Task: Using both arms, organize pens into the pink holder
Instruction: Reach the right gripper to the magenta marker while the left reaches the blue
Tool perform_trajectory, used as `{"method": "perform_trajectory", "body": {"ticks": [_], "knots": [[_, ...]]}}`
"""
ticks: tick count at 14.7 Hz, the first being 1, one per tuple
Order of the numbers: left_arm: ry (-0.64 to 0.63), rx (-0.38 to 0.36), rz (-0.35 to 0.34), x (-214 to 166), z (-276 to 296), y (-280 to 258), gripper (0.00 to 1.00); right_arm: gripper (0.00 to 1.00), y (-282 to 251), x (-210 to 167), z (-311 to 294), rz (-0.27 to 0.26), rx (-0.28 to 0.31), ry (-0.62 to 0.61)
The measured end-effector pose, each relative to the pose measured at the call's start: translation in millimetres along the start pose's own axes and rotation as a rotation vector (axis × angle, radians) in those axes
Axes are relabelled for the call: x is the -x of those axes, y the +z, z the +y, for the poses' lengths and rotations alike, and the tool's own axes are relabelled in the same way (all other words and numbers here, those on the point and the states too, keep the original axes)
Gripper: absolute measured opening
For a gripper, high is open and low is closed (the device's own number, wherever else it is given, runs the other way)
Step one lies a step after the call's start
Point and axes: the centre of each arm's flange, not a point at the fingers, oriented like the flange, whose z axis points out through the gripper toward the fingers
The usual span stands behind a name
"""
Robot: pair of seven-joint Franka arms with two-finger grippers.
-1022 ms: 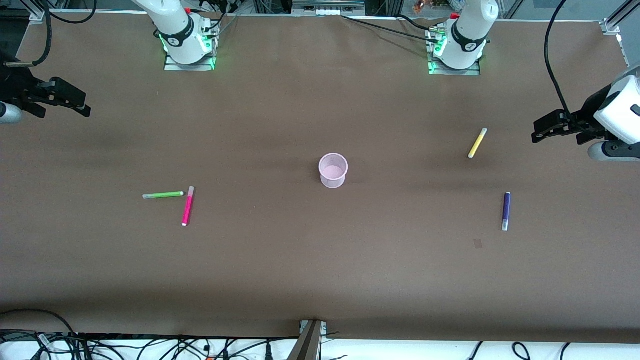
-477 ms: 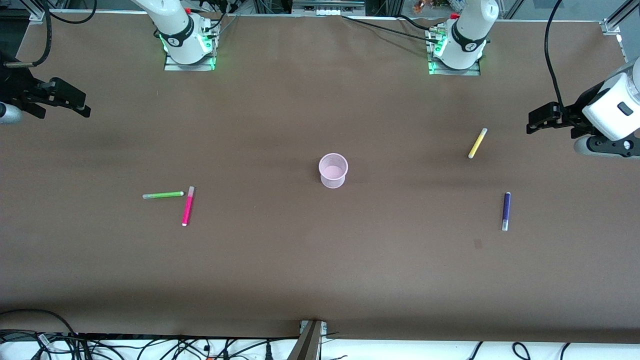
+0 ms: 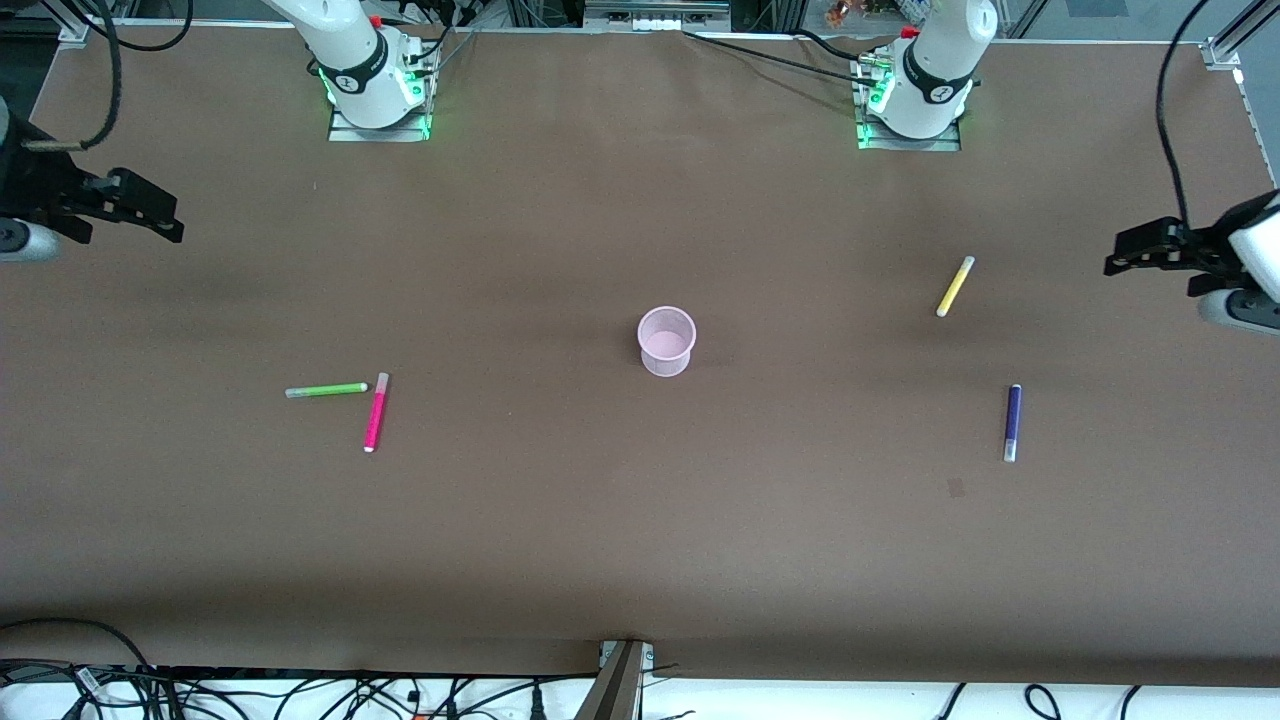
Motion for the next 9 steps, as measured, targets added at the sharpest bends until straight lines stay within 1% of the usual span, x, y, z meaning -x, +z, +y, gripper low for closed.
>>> {"method": "perform_trajectory", "body": {"ticks": [1, 3, 5, 7, 9], "knots": [[0.017, 0.01, -0.015, -3.5, -12.3, 11.0, 1.0, 1.0, 15.6, -7.5, -7.1, -0.03, 0.011, -0.012], [0.033, 0.025, -0.034, -19.4, -29.3, 41.8, 1.0, 1.0, 55.0, -26.9, -20.2, -0.099, 0.055, -0.037], [0.04, 0.038, -0.056, -38.3, -41.6, 83.5, 1.0, 1.0, 88.3, -42.6, -27.0, -0.149, 0.073, -0.047], [0.065, 0.046, -0.061, -50.3, -53.0, 121.4, 1.0, 1.0, 109.8, -54.1, -28.8, -0.165, 0.077, -0.049], [0.082, 0.038, -0.029, -57.7, -67.2, 161.1, 1.0, 1.0, 133.8, -71.3, -33.8, -0.144, 0.063, -0.053]]}}
